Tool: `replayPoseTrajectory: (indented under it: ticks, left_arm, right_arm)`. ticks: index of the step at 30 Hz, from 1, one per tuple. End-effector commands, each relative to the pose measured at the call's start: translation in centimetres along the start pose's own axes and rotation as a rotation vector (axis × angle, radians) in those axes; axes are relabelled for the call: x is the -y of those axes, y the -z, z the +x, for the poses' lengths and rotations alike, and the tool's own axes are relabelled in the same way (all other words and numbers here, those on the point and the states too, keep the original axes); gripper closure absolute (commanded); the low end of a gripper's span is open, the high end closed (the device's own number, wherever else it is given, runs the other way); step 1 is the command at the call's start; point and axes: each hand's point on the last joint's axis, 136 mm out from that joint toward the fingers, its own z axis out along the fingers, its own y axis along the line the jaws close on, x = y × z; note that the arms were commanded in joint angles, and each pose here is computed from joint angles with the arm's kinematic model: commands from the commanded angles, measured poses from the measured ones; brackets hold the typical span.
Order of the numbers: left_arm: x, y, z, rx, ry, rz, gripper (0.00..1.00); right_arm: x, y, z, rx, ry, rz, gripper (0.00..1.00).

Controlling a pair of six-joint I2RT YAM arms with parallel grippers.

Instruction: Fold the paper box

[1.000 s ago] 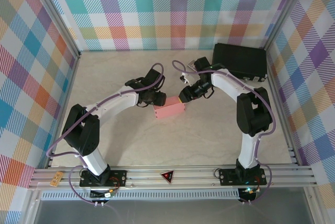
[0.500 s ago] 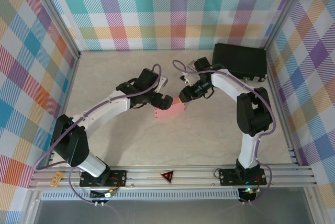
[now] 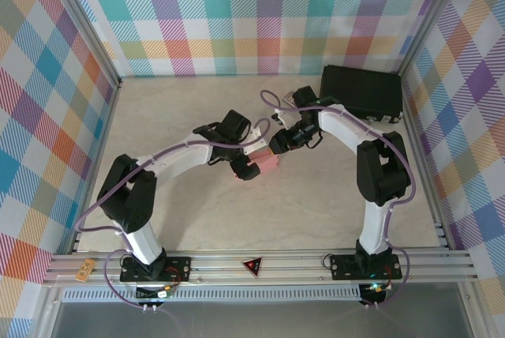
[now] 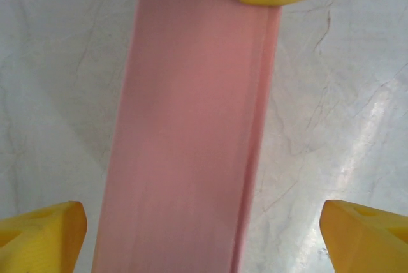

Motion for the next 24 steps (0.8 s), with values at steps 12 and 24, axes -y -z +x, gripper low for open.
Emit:
replayPoseTrajectory:
  ticks: [12, 24]
  left_arm:
    - [-0.8, -1.1, 0.0, -0.051, -0.045, -0.012, 0.73]
    - [-6.0, 0.0, -1.3, -0.062, -0.183, -0.497, 0.67]
  right_arm:
    - [-1.7, 1.7, -1.3, 0.101, 0.015, -0.015, 0.49]
    - [3.7, 6.9, -1.2, 0.369, -0.146, 0.324, 0.47]
